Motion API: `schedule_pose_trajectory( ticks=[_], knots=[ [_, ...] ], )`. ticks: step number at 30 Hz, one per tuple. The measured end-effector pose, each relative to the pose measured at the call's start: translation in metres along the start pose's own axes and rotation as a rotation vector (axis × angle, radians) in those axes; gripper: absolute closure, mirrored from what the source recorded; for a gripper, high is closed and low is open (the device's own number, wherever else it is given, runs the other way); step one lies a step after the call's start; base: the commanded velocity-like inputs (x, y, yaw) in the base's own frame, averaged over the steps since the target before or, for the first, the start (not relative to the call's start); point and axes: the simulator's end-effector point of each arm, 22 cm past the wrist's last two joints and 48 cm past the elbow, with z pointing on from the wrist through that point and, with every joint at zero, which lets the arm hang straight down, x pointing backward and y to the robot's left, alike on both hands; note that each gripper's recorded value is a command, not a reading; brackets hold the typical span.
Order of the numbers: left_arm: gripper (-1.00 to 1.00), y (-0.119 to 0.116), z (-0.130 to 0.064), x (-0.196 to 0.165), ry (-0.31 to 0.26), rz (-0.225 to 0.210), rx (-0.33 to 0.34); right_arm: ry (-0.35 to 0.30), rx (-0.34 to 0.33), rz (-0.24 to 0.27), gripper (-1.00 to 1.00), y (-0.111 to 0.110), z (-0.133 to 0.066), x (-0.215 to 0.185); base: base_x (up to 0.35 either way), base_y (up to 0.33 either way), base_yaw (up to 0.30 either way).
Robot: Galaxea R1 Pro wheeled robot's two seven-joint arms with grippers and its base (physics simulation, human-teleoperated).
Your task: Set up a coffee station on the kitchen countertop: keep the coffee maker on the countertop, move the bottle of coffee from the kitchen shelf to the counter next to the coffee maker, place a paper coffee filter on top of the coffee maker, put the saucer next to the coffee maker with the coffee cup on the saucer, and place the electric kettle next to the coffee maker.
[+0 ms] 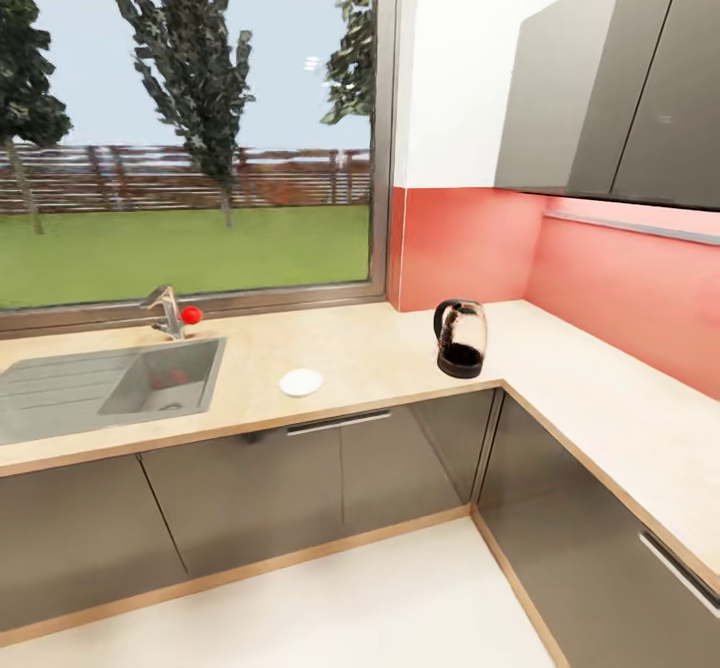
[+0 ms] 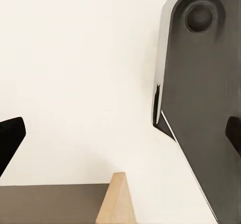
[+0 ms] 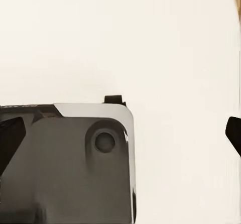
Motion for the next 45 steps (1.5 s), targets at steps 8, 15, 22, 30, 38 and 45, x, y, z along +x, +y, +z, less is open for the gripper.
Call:
schedule_pose_trajectory(
  ticks=[8,15,22,30,38,45],
  knots=[
    [-1.0,-0.016,0.002,-0.041,-0.094,-0.016,0.027,-0.034,-0.037,0.014,-1.0,0.034,0.002,-0.016,0.05,-0.042,-0.018],
    [-1.0,-0.021,0.003,-0.11,-0.214,-0.036,0.04,-0.09,-0.027,0.005,-1.0,0.027,0.002,-0.043,0.0,0.0,0.0],
    [-1.0,-0.074,-0.071,-0.307,-0.638,0.014,0.363,-0.089,-0.034,0.001,-1.0,0.028,0.002,-0.043,0.0,0.0,0.0],
    [-1.0,-0.119,-0.226,-0.423,-0.787,0.237,0.776,-0.164,-0.054,0.002,-1.0,0.046,0.0,-0.078,0.0,0.0,0.0],
    [-1.0,-0.109,-0.326,-0.503,-0.813,0.25,0.958,-0.259,-0.095,0.01,-1.0,0.08,-0.008,-0.123,0.0,0.0,0.0],
    [-1.0,-0.087,-0.42,-0.58,-0.871,0.228,1.073,-0.266,-0.104,0.011,-1.0,0.089,-0.009,-0.126,0.0,0.0,0.0]
  ],
)
